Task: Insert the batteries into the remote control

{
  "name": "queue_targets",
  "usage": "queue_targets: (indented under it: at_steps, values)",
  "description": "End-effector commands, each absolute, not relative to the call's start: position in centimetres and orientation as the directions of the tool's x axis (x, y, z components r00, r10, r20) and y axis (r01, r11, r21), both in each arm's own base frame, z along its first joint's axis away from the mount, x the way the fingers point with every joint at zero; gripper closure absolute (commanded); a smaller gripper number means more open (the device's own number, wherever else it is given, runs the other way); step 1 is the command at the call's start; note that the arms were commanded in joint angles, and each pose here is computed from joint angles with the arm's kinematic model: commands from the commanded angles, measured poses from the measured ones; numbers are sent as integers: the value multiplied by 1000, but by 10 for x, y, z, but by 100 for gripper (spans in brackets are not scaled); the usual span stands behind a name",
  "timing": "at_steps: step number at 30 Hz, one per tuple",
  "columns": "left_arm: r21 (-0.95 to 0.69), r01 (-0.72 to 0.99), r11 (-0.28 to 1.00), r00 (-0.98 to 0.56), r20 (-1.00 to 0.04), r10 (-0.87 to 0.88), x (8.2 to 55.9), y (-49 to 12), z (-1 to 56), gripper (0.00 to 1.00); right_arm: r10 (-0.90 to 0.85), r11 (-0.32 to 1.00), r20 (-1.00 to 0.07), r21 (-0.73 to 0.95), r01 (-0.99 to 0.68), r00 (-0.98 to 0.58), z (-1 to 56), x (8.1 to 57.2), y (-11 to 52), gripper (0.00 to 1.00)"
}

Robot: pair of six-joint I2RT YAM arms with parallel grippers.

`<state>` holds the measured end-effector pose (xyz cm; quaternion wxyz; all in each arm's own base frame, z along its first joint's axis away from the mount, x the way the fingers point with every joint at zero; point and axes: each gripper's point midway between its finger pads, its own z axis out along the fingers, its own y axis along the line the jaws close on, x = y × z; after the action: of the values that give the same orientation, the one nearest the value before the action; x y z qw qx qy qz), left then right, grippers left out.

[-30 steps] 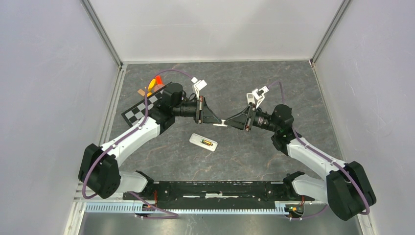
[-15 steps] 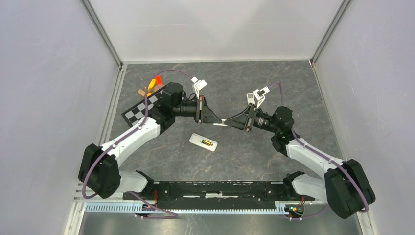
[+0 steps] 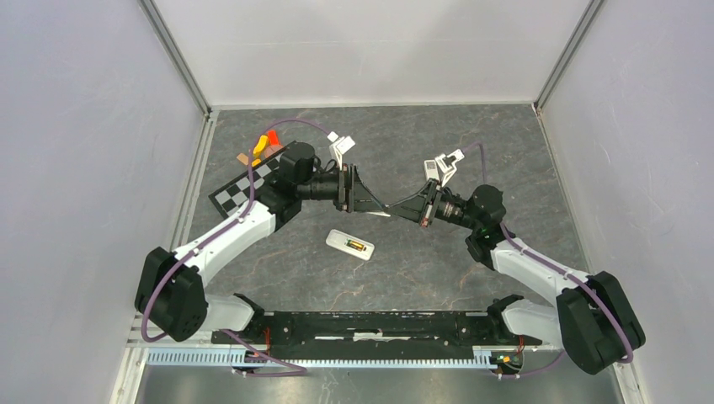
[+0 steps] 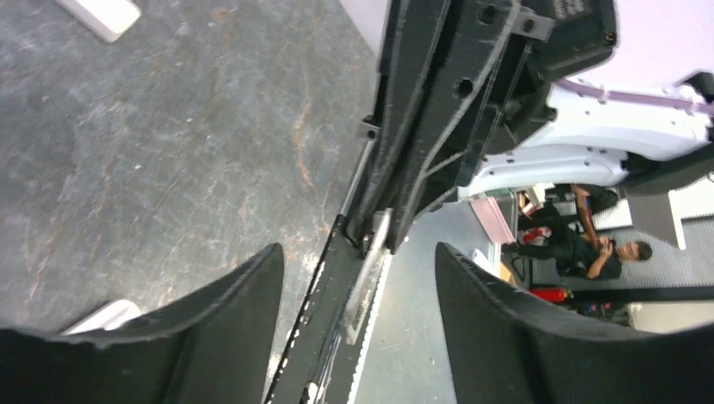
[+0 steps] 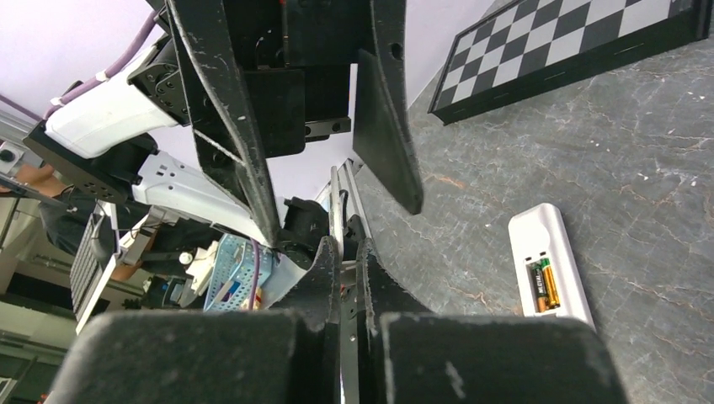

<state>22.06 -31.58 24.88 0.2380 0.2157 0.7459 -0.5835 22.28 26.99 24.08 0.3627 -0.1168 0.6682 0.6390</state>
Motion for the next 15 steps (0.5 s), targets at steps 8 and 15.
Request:
queue_targets:
  at_steps: [8,15]
  values:
    - [-622,49,782,-777,-515,-361,306,-203,122,0,100,455,-709,657,-601,-698,159,224,284,100]
    - [-515,-99,852,-720,-554,-419,298,-162,88,3,-78,465,-619,671,-578,-781,100,184,318,100]
